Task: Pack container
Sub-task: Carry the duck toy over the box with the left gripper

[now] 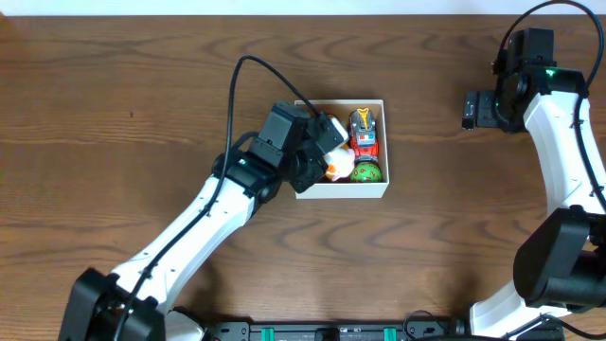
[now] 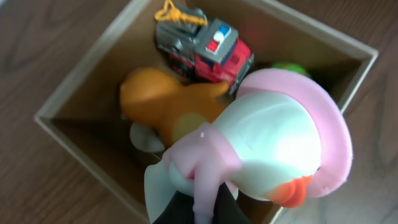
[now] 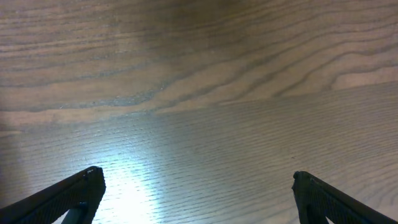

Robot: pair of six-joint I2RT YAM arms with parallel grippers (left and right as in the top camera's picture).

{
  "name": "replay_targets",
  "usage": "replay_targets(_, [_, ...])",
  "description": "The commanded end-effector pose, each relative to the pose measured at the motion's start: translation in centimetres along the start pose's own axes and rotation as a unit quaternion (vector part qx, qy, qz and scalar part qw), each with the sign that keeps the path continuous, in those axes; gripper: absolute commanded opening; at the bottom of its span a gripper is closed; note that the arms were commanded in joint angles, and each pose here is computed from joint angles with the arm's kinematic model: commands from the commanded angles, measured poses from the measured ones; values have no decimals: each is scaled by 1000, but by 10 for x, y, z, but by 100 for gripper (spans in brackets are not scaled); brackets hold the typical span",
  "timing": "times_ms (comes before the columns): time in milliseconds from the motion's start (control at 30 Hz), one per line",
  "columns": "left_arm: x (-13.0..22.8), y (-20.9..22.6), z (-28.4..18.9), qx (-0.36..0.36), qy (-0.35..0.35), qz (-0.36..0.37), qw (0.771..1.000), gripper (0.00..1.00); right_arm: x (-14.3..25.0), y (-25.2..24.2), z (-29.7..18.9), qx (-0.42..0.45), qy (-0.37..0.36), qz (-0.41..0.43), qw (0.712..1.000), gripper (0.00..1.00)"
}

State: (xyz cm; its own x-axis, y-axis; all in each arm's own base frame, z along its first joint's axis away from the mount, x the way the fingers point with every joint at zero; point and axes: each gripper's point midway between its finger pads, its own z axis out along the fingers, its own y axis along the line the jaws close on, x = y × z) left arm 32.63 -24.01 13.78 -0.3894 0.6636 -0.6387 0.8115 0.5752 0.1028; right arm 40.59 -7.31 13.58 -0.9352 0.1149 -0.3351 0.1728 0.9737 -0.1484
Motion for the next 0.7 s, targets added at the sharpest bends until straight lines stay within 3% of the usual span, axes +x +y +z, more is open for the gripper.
replay_targets(0, [-4,3,1,-4,-4,11,1000,6,-1,-5,-5,4,-6,0,1000,99])
replay_targets(333, [0,3,4,-2,1,-30,1000,7,-1,-5,-5,4,-6,0,1000,99])
replay_targets(500, [1,2,4,-1,3,-46,999,17,-1,-5,-5,4,-6,0,1000,99])
replay_targets(667, [3,2,4,0,7,-74,997,17,-1,-5,-5,4,-6,0,1000,99])
